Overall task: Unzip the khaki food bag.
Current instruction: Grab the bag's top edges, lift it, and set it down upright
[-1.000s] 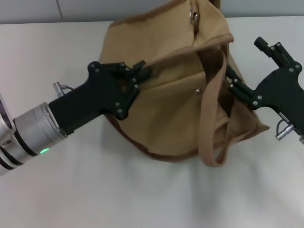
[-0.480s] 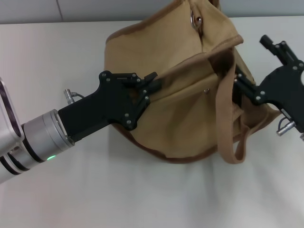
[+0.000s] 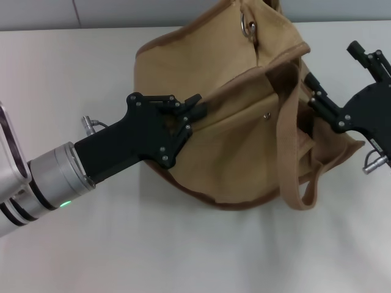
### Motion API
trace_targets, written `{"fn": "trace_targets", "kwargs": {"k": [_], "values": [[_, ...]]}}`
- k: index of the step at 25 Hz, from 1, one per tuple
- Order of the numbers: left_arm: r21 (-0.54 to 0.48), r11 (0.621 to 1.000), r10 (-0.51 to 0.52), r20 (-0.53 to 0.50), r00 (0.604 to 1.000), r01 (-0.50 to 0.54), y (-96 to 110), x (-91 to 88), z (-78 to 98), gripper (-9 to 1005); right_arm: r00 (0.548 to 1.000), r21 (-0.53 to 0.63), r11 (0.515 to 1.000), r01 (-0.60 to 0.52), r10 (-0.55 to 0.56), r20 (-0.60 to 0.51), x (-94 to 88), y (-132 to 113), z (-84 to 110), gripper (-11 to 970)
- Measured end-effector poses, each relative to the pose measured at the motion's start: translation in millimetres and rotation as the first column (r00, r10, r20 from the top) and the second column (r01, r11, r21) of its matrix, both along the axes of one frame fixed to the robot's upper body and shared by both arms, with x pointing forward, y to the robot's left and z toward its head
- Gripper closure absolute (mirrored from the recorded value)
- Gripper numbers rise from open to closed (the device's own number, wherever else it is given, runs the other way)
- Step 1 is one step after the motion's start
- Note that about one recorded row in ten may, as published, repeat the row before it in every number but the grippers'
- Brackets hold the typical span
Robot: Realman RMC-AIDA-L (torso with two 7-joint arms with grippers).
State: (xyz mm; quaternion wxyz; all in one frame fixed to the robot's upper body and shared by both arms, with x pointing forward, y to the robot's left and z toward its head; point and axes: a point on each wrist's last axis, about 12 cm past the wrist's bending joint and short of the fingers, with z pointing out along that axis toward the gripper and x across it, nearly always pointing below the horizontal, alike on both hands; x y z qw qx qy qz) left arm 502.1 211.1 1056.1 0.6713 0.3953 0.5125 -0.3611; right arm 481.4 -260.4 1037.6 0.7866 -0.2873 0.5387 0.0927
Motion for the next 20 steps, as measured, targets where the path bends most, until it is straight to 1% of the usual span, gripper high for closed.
{"fn": "trace_targets", "kwargs": {"k": [3,7,13,20], "values": [[-0.008,1.000,-0.013,0.016,1.000,0.013,-1,-0.6,2.1,940,1.000,-0.013,1.000,-0.005,0.005,0.013,3.6,6,1.1,184],[-0.015,1.000,-0.021,0.022,1.000,0.021,-1,-1.5,3.0,940,1.000,-0.021,1.000,-0.008,0.008,0.002,7.9,12,0.3,184],[-0.021,0.999,-0.043,0.042,0.998,0.044,-2,-6.0,3.5,940,1.000,-0.088,0.996,0.014,-0.014,-0.003,13.4,38,-5.6,184],[-0.016,0.999,-0.046,0.045,0.998,0.047,-2,-6.8,2.9,939,0.999,-0.047,0.998,0.032,-0.032,-0.010,18.0,45,-2.4,185]]}}
